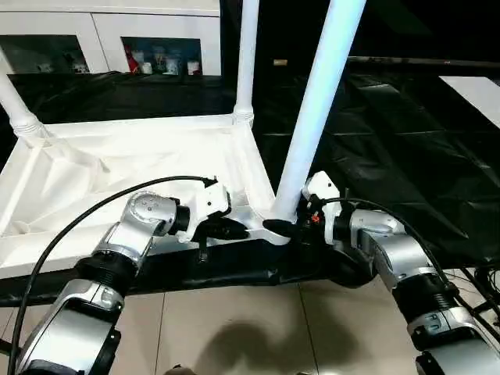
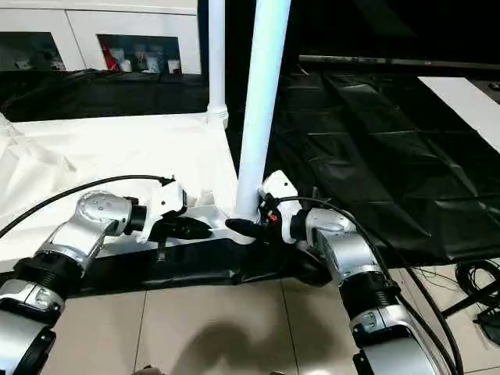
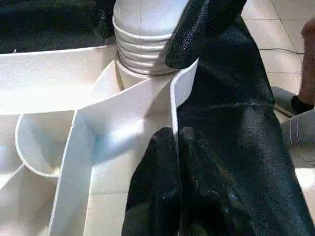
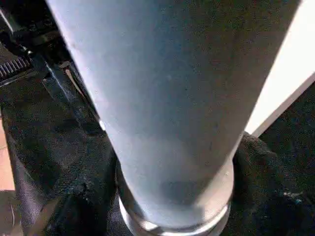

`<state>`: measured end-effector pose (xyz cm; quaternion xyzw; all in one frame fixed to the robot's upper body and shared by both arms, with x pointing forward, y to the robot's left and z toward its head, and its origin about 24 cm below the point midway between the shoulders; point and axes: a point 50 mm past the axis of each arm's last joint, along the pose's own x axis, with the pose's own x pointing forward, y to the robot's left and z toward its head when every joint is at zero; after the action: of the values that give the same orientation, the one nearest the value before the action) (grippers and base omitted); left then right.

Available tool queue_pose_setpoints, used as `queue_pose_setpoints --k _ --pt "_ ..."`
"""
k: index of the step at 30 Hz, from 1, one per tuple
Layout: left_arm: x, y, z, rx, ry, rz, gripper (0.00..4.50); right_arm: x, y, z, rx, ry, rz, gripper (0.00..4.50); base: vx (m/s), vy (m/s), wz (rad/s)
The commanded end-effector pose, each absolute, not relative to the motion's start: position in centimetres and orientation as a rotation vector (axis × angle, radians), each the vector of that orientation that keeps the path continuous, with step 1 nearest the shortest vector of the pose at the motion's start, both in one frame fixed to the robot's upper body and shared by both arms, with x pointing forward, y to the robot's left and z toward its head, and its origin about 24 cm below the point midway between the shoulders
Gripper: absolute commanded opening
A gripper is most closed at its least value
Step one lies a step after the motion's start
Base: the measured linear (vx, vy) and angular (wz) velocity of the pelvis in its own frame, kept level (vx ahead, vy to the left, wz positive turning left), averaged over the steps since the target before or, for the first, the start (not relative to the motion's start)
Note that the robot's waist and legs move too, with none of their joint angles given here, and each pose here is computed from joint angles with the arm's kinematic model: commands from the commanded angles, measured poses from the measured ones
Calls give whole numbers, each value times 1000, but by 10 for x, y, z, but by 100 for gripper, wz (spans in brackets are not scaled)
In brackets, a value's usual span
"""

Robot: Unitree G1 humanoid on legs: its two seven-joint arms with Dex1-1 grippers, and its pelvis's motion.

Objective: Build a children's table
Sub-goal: Rotate leg to tighten

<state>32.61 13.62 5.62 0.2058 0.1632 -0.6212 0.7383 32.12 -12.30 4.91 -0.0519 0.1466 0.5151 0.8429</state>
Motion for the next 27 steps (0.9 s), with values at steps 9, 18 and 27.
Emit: queue_pose_setpoints --k 9,18,27 --pt "328 127 54 411 334 -1317 0 324 -125 31 -69 357 899 272 0 0 0" --pt "348 94 55 398 328 -1085 0 341 -125 12 115 424 424 270 0 0 0" --pt "353 58 57 429 300 -998 0 354 -100 16 115 420 259 270 0 0 0"
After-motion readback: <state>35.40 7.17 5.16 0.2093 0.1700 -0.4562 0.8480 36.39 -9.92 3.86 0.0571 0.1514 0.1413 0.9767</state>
